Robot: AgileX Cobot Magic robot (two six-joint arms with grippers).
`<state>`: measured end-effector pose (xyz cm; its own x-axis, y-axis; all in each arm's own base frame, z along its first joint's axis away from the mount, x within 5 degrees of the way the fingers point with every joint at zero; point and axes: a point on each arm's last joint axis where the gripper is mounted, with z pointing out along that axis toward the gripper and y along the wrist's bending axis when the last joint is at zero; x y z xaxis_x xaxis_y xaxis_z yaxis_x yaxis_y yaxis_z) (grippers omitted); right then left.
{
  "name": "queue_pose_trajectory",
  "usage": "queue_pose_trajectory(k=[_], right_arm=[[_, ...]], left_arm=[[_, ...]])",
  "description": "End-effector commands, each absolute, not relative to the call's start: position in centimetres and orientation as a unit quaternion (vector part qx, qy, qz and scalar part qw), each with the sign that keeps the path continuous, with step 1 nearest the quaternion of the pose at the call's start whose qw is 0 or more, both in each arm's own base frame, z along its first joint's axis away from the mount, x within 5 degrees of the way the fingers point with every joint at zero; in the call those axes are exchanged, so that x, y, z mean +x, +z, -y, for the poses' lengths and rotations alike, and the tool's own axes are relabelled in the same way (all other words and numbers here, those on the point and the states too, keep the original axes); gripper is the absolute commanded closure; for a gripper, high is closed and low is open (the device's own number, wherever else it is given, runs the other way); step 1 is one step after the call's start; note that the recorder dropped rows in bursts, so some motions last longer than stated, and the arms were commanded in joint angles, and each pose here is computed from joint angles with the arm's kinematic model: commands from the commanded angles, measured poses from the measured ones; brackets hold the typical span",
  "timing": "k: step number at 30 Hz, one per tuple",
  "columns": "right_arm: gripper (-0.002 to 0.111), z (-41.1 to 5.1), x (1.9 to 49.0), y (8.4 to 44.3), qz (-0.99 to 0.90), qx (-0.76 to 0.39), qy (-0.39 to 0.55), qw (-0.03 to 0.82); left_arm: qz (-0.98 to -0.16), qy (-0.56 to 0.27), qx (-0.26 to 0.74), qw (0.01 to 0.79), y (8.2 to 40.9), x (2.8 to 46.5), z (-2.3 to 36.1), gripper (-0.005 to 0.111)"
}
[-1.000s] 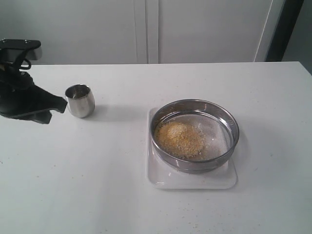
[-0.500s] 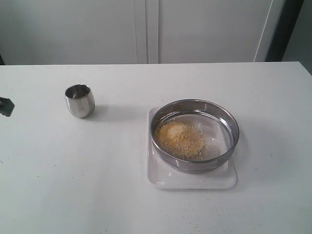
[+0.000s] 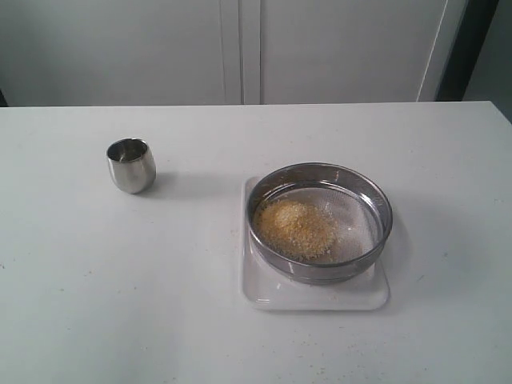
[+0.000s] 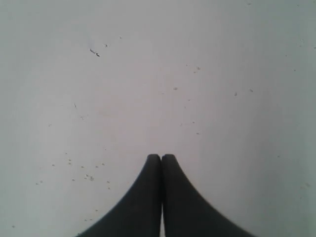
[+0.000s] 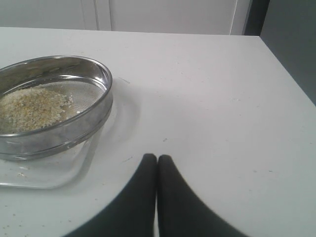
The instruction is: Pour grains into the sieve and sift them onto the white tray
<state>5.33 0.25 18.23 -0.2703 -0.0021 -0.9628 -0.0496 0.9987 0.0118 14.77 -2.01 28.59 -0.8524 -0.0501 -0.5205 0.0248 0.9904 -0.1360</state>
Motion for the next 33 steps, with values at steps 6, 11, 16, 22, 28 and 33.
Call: queue_pose_trajectory(k=[6,11,16,22,28,33], right_arm=[[0.108,-0.2,5.3,18.2,-0.793,-0.015,0.017,0.608],[0.108,-0.2,5.3,18.2,-0.793,-0.015,0.017,0.608],[0.108,-0.2,5.3,18.2,-0.793,-0.015,0.017,0.608],[0.108,-0.2,5.3,18.2,-0.793,-0.015,0.017,0.608],[0.108,-0.2,5.3,18.2,-0.793,-0.015,0.017,0.608],[0.108,-0.2,5.4,18.6,-0.778,-0.016,0.018,0.628]], left_arm=[[-0.953,-0.096,-0.020,0.286,26.4,12.0,2.1,0.107],[-0.954,-0.095,-0.021,0.283,25.4,11.4,2.1,0.107],[-0.956,-0.095,-0.021,0.278,25.0,11.3,2.1,0.107],[-0.956,-0.094,-0.021,0.276,25.0,11.3,2.1,0.107],[-0.953,-0.094,-0.021,0.286,25.1,11.5,2.0,0.107],[-0.953,-0.094,-0.021,0.286,25.1,11.5,2.0,0.107]])
